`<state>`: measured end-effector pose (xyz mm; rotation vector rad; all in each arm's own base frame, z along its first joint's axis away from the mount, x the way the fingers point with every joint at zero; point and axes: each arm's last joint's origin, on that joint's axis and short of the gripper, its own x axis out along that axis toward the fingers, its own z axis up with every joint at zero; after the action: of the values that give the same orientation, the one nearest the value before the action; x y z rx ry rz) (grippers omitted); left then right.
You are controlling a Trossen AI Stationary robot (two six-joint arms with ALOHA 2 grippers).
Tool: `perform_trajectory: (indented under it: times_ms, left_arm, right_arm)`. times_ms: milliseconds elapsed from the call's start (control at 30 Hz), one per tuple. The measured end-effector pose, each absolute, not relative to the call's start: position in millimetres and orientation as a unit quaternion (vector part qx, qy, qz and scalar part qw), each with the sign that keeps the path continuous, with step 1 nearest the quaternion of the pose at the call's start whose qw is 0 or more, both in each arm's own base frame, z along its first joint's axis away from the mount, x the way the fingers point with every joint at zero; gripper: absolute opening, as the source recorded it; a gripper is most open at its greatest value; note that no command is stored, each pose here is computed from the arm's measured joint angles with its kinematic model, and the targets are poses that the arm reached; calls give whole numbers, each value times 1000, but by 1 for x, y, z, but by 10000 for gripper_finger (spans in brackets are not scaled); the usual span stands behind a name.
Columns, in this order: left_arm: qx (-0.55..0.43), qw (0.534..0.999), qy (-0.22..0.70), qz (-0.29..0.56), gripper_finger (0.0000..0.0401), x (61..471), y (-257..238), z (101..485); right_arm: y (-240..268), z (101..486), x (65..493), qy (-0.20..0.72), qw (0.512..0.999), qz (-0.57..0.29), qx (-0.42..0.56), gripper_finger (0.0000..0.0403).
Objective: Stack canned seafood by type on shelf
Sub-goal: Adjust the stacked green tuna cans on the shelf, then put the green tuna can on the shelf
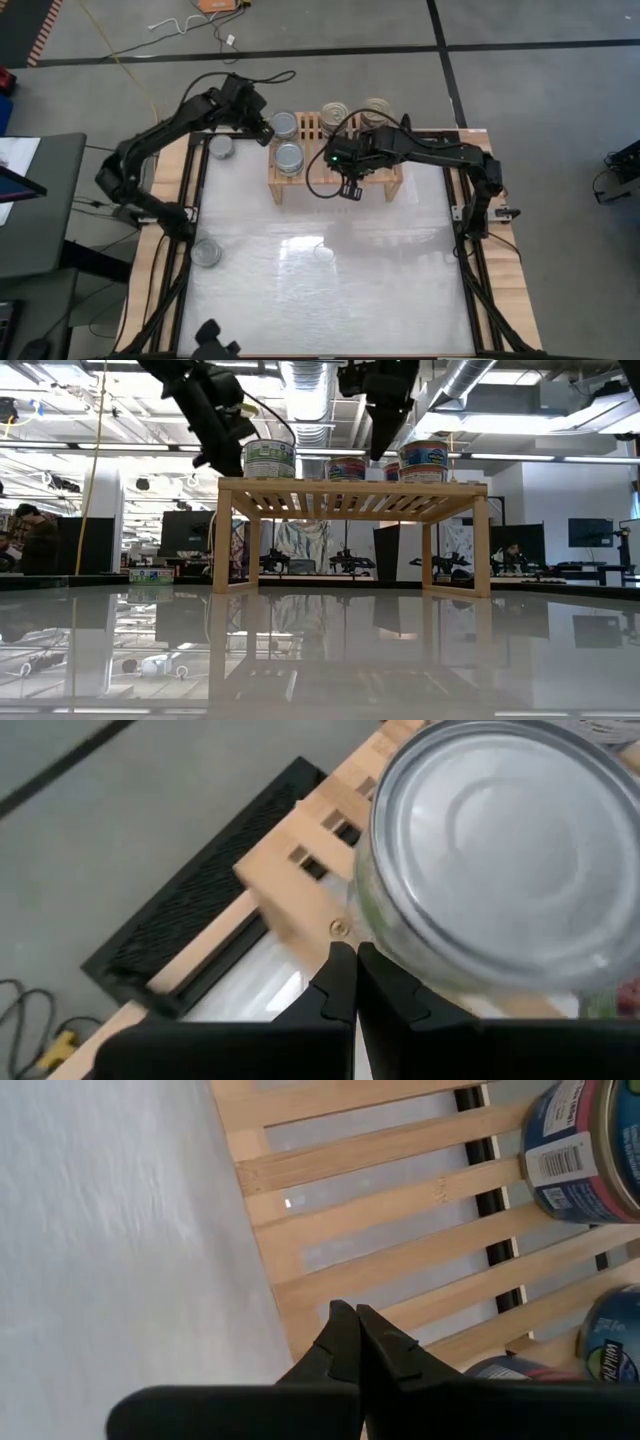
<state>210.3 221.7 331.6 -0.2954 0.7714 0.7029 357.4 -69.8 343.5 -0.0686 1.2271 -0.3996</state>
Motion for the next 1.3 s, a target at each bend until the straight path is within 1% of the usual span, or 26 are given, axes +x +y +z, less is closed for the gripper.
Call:
perform_trajectory:
  times_ms: [100,267,367,500,600,767,933,1067,1300]
  left_arm:
    - [-150,862,359,325,0,217,228,325]
    - [-146,881,319,316,0,222,234,329]
    - [-146,877,324,322,0,220,235,329]
    - [-151,854,350,355,0,205,234,330]
    - [-160,844,361,363,0,192,227,337]
    - [-160,847,350,367,0,169,201,360]
    - [-179,854,308,380,0,144,167,371]
    - [-215,857,280,377,0,130,135,360]
    - [-261,875,239,330,0,131,83,311]
  right_arm:
    - [-73,344,357,571,798,-189,-30,17]
    - [-78,344,356,572,797,-195,-26,17]
    - [-79,344,356,572,796,-196,-25,17]
    - [-80,344,355,572,796,-197,-25,19]
    - [-80,344,355,571,796,-198,-23,20]
    - [-80,343,354,569,794,-215,1,20]
    - [-74,342,352,577,782,-233,30,20]
    - [-61,344,352,571,786,-234,42,20]
    - [-22,356,346,551,800,-229,66,20]
